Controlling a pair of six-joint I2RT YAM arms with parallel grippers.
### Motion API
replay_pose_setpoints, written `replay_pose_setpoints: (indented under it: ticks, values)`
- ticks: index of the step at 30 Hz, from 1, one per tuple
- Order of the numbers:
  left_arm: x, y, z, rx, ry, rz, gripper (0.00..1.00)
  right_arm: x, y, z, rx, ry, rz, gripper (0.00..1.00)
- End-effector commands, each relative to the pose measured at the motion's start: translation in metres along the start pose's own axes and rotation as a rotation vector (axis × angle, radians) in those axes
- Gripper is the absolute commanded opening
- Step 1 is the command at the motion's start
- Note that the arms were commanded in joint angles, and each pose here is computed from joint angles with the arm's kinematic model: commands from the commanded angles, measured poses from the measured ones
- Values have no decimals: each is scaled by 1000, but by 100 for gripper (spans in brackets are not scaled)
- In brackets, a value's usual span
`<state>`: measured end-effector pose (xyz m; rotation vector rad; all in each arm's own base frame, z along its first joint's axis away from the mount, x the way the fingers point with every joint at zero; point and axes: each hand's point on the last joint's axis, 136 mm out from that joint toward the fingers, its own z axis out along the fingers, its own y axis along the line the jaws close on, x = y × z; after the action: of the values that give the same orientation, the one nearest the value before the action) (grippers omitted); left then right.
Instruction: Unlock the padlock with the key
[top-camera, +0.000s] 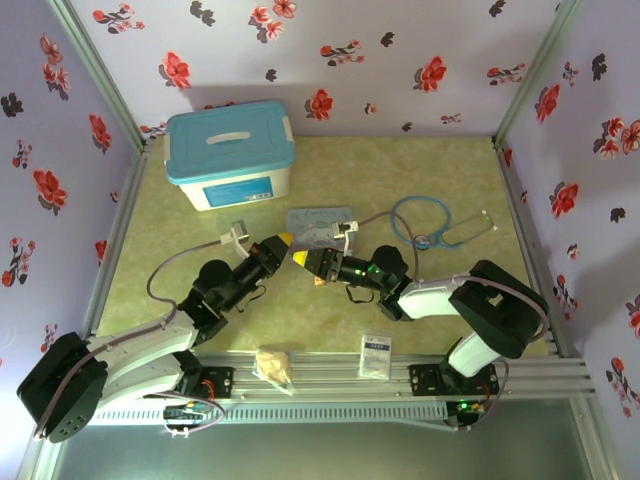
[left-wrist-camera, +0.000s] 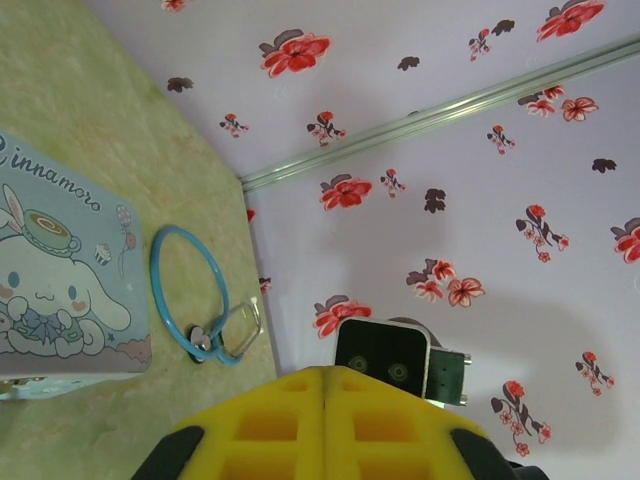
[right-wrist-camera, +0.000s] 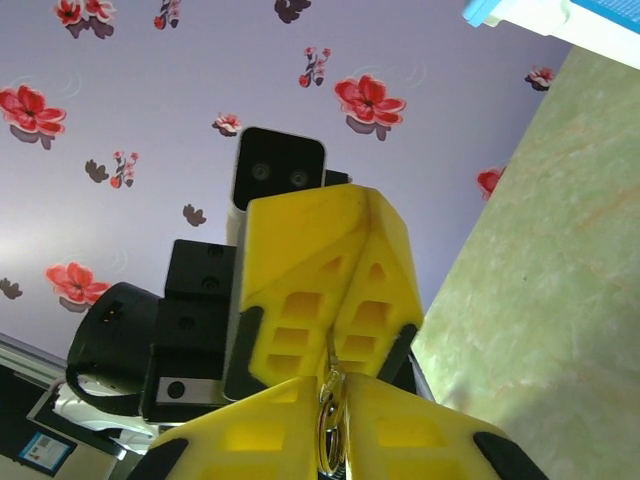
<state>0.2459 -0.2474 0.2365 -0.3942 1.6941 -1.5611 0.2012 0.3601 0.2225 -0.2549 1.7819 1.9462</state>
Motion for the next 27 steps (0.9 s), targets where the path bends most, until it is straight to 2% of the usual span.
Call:
replay_pose_setpoints:
  ticks: [1,8,9,11,13,17,18,20,27]
  values:
    - [1,8,-2,-24,-3,6,0,-6,9,-2,-34,-31,-46,10]
    - [2,16,-2,-61,4,11,0,-5,6,-4,-26,-32,-50,0]
    - [3,19,-2,-74,9,13,10,-5,6,-5,-24,-36,-52,0]
    - [3,21,-2,-93,14,33,44,-5,5,-7,-22,-36,-56,0]
    - [0,22,-3,-132,13,63,59,-4,0,-10,-1,-37,-43,0]
    - [-9,25,-9,-236,11,162,66,-2,-24,-22,115,-54,-23,0]
    - [-10,31,-11,-285,22,183,70,-2,-31,-25,158,-56,-25,0]
    - [-9,38,-11,-346,54,225,72,1,-44,-33,244,-50,-31,0]
    - [30,51,11,-415,328,344,70,2,-80,-74,584,-30,-69,0]
